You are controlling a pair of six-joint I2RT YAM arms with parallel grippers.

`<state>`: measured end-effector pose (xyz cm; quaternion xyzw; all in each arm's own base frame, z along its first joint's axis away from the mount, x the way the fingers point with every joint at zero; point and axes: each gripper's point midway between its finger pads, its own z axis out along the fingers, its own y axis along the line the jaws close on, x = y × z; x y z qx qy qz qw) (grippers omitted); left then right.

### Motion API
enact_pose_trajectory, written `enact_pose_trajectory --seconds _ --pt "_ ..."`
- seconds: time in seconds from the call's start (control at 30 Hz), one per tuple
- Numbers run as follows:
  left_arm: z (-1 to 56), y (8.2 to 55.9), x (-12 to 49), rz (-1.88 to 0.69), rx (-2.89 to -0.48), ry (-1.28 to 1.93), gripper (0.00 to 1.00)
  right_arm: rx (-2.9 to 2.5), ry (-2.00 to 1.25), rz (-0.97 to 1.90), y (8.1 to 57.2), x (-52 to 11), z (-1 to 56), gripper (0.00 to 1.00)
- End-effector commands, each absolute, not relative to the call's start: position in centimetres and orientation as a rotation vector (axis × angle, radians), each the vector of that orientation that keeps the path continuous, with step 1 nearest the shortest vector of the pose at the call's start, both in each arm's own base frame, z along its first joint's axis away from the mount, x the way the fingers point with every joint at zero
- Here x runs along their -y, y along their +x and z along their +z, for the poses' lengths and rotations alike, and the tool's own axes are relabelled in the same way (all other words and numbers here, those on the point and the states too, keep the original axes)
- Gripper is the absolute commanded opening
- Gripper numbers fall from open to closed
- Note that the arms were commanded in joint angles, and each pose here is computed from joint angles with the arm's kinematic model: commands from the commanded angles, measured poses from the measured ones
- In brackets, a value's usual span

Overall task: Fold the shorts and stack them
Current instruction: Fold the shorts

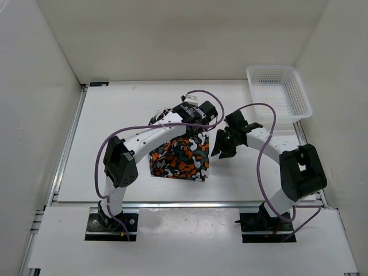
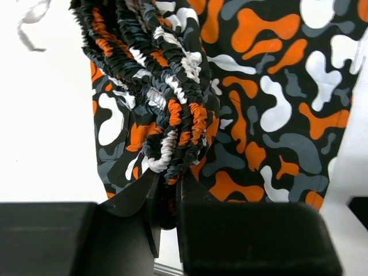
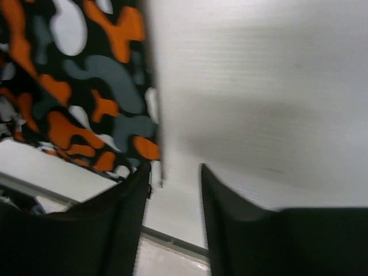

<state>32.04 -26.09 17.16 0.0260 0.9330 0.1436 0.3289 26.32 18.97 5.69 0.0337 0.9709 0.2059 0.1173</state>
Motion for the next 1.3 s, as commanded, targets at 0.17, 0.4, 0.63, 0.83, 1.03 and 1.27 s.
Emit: enact_pose_trajectory --seconds 0.17,0.4,0.63,0.83,1.03,1.27 --pt "20.8 31.5 26.0 0.252 -2.405 0.024 0.10 -2.807 0.072 0.796 30.0 -23.8 3.8 0.43" --pt "21.6 31.3 27.5 0.144 -2.400 0.090 0.10 -2.888 0.150 0.692 30.5 -23.6 -0.3 0.04" --pt "19.8 29.0 32.4 -0.006 -2.432 0.254 0.10 -2.894 0.158 0.662 30.8 -23.4 -0.9 0.00" --pt "17.6 28.7 35.7 -0.135 -2.464 0.305 0.10 -2.895 0.174 0.650 30.6 -23.2 -0.9 0.00" --pt "13.5 30.1 35.0 0.017 -2.504 0.234 0.10 -2.895 0.188 0.652 30.4 -23.1 -0.8 0.00" --pt "11.2 32.6 33.5 0.035 -2.582 0.011 0.10 -2.901 0.203 0.651 29.7 -22.8 -1.0 0.00"
